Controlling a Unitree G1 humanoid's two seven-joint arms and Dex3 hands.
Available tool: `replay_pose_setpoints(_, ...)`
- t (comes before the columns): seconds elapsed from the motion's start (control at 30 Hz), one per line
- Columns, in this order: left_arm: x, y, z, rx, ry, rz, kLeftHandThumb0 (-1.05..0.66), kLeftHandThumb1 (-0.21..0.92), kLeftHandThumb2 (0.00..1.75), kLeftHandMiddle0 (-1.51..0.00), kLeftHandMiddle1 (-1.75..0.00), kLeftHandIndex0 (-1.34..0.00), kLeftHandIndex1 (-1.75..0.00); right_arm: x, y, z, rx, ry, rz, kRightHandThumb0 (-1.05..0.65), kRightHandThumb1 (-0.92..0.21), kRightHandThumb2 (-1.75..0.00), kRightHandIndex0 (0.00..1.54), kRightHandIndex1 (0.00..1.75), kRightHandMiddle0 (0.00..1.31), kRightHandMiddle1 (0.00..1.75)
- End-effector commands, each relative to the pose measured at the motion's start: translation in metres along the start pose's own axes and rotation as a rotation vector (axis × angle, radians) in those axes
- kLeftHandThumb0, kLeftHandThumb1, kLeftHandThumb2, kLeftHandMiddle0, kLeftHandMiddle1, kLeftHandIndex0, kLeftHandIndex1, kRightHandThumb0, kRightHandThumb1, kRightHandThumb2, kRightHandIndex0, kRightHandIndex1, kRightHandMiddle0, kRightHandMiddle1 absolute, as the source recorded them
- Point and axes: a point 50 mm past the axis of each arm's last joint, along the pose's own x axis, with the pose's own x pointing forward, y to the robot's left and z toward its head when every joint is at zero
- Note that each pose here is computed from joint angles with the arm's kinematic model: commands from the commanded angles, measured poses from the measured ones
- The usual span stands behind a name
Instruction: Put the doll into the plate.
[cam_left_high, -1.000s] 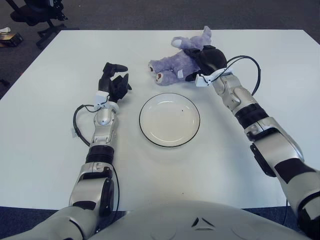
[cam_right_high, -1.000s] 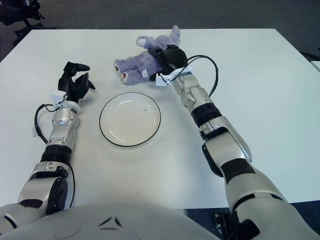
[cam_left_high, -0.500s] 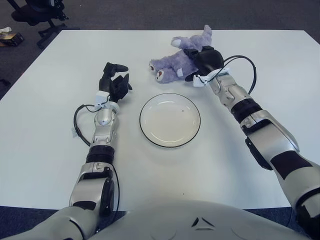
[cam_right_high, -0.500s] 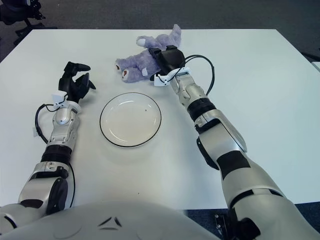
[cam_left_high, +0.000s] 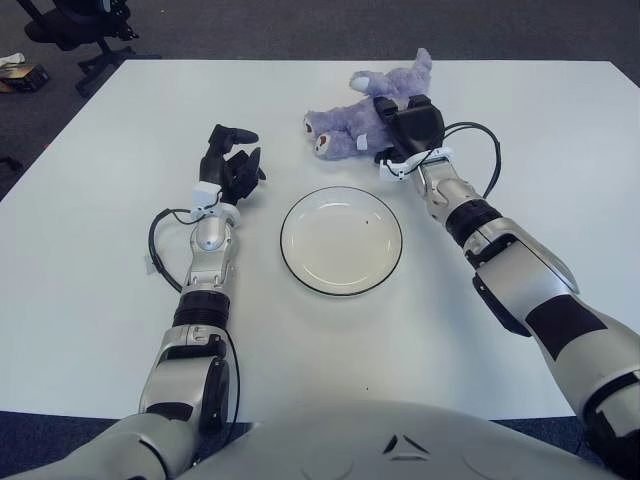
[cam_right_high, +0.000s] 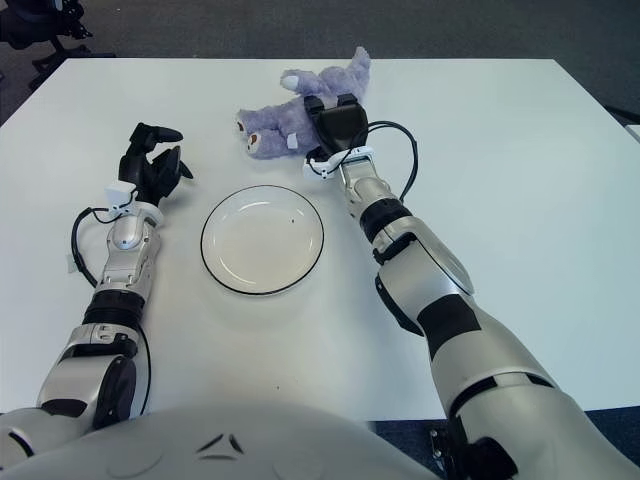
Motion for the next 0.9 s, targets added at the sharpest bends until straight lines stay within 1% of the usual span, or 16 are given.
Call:
replay_pose_setpoints(0.0, -0.027, 0.003, -0.027, -0.005, 0.12, 0.024, -0.35, 0.92, 0.34, -0.88, -1.75, -0.39, -1.55, -0.015, 0.013, -0.004, -0.032, 0.001, 0.051, -0.02, -0.91, -0.08, 0.27, 1.14, 0.65, 0.51)
replay_pose_setpoints(0.13, -0.028, 0.003, -0.027, -0.005, 0.12, 0.024, -0.35, 0.92, 0.34, -0.88, -1.75, -0.39, -1.55, -0.015, 0.013, -0.004, -0.033, 0.001, 0.047, -0.02, -0.91, -0.08, 0.25, 1.17, 0.63, 0.55)
replay_pose_setpoints(0.17, -0.027, 0.003, -0.027, -0.005, 0.119, 0.024, -0.35, 0.92, 0.34, -0.88, -1.75, -0.39, -1.55, -0.017, 0.013, -0.005, -0.046, -0.037, 0.022, -0.02, -0.91, -0.08, 0.25, 1.17, 0.63, 0.55)
replay_pose_setpoints(0.2, -0.027, 0.003, -0.027, -0.005, 0.118, 0.024, -0.35, 0.92, 0.34, -0.88, -1.75, -0.39, -1.55, -0.018, 0.012, -0.006, -0.055, -0.066, 0.004, -0.01, -0.91, -0.1, 0.29, 1.22, 0.62, 0.7)
replay_pose_setpoints(0.23, -0.027, 0.003, -0.027, -0.005, 0.117, 0.024, -0.35, 0.92, 0.34, -0.88, -1.75, -0.39, -1.55, -0.019, 0.012, -0.006, -0.06, -0.087, -0.013, -0.01, -0.91, -0.15, 0.32, 1.29, 0.59, 0.92)
replay_pose_setpoints(0.27, -0.027, 0.003, -0.027, -0.005, 0.117, 0.024, -0.35, 0.92, 0.34, -0.88, -1.75, -0.39, -1.55, -0.02, 0.012, -0.007, -0.062, -0.099, -0.023, -0.01, -0.92, -0.18, 0.35, 1.34, 0.57, 1.06)
replay_pose_setpoints(0.37, -0.027, 0.003, -0.027, -0.005, 0.116, 0.024, -0.35, 0.92, 0.34, -0.88, -1.75, -0.39, -1.55, -0.021, 0.011, -0.008, -0.061, -0.113, -0.05, 0.0, -0.92, -0.22, 0.39, 1.41, 0.52, 1.24)
replay_pose_setpoints(0.43, -0.028, 0.003, -0.027, -0.004, 0.116, 0.024, -0.35, 0.92, 0.34, -0.88, -1.75, -0.39, -1.55, -0.022, 0.011, -0.009, -0.061, -0.121, -0.065, 0.0, -0.92, -0.23, 0.43, 1.41, 0.51, 1.27)
replay_pose_setpoints(0.6, -0.028, 0.003, -0.027, -0.004, 0.116, 0.024, -0.35, 0.92, 0.34, -0.88, -1.75, -0.39, -1.55, -0.023, 0.011, -0.009, -0.06, -0.123, -0.069, 0.0, -0.91, -0.23, 0.46, 1.42, 0.5, 1.3)
replay_pose_setpoints(0.67, -0.028, 0.002, -0.027, -0.004, 0.115, 0.024, -0.35, 0.92, 0.34, -0.88, -1.75, -0.39, -1.55, -0.024, 0.01, -0.01, -0.05, -0.144, -0.086, 0.0, -0.91, -0.23, 0.48, 1.42, 0.49, 1.29)
replay_pose_setpoints(0.7, -0.028, 0.002, -0.027, -0.003, 0.114, 0.024, -0.35, 0.92, 0.34, -0.88, -1.75, -0.39, -1.55, -0.024, 0.01, -0.01, -0.043, -0.158, -0.096, 0.0, -0.87, -0.32, 0.48, 1.45, 0.47, 1.32)
replay_pose_setpoints(0.73, -0.028, 0.002, -0.027, -0.003, 0.114, 0.024, -0.35, 0.92, 0.34, -0.88, -1.75, -0.39, -1.55, -0.025, 0.009, -0.011, -0.038, -0.166, -0.104, 0.0, -0.76, -0.54, 0.49, 1.52, 0.45, 1.38)
replay_pose_setpoints(0.77, -0.028, 0.002, -0.027, -0.002, 0.113, 0.024, -0.35, 0.92, 0.34, -0.88, -1.75, -0.39, -1.55, -0.025, 0.009, -0.011, -0.034, -0.171, -0.109, 0.0, -0.71, -0.62, 0.5, 1.55, 0.44, 1.41)
replay_pose_setpoints(0.8, -0.028, 0.002, -0.027, -0.002, 0.113, 0.024, -0.35, 0.92, 0.34, -0.88, -1.75, -0.39, -1.55, -0.025, 0.009, -0.011, -0.032, -0.173, -0.111, 0.0, -0.63, -0.79, 0.5, 1.62, 0.41, 1.47)
replay_pose_setpoints(0.83, -0.028, 0.002, -0.027, -0.002, 0.113, 0.024, -0.35, 0.92, 0.34, -0.88, -1.75, -0.39, -1.55, -0.025, 0.009, -0.011, -0.028, -0.176, -0.118, 0.0, -0.61, -0.83, 0.5, 1.63, 0.41, 1.48)
replay_pose_setpoints(0.87, -0.028, 0.002, -0.027, -0.002, 0.112, 0.023, -0.35, 0.92, 0.34, -0.88, -1.75, -0.39, -1.55, -0.025, 0.008, -0.011, -0.026, -0.178, -0.122, 0.0, -0.57, -0.9, 0.5, 1.67, 0.4, 1.51)
